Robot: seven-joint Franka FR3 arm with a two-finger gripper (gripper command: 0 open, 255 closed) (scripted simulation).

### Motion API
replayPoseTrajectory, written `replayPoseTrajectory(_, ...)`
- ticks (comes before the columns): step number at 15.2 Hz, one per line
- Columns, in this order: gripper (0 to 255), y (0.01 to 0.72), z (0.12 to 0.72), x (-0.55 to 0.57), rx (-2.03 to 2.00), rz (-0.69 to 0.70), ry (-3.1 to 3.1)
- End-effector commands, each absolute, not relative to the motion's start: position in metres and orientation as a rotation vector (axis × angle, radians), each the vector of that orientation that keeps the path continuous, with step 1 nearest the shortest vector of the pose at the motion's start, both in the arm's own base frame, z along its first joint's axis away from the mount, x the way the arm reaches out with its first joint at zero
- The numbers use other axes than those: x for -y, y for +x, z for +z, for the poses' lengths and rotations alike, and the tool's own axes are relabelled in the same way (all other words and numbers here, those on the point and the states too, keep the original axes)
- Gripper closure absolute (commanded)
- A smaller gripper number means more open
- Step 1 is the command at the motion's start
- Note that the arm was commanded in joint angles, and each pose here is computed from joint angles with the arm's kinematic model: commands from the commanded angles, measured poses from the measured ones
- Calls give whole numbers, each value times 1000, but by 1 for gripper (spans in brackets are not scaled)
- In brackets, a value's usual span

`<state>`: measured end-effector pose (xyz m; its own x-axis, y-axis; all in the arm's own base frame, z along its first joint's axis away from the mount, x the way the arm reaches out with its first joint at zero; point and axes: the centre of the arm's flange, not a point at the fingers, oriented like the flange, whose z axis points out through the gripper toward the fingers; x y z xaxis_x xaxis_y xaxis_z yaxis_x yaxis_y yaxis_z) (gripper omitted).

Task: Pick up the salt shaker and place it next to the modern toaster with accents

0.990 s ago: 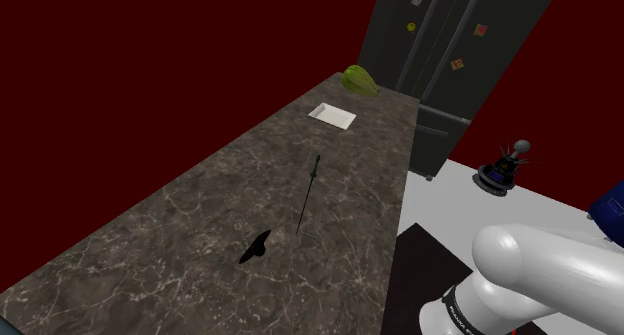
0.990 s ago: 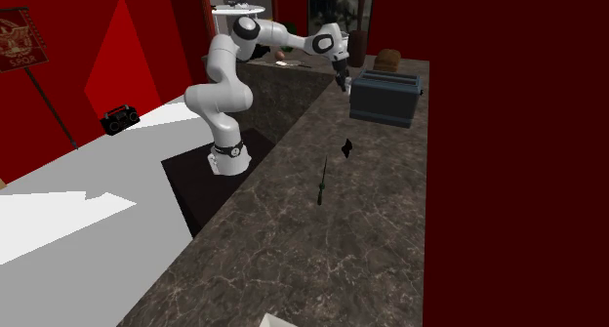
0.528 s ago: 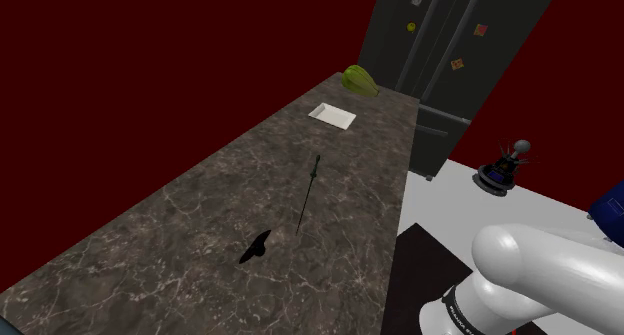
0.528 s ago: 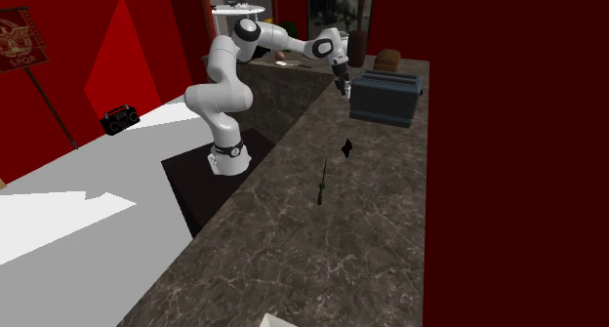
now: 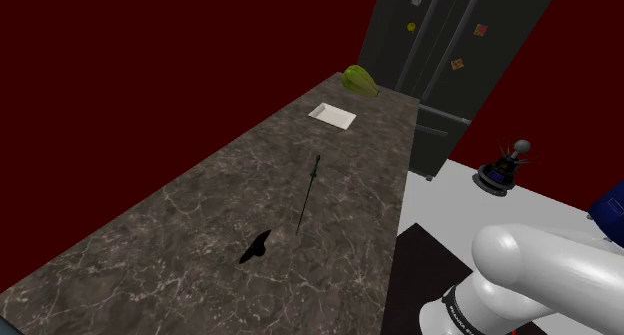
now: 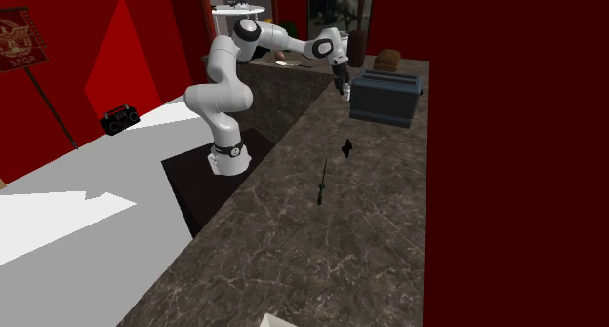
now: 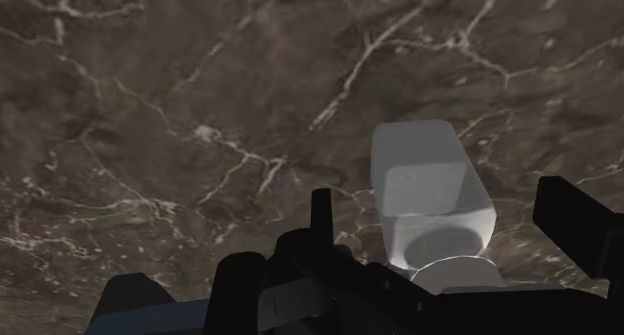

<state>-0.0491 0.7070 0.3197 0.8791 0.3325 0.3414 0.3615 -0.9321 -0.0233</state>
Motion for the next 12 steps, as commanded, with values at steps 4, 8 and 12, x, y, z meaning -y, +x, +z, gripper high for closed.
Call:
replayPoseTrajectory(4,0,-61,357,-701,548,-515,-2961)
replayPoseTrajectory(8,0,-65,367,-700,548,-515,-2961)
replayPoseTrajectory(12,0,-65,367,-700,548,-515,-2961)
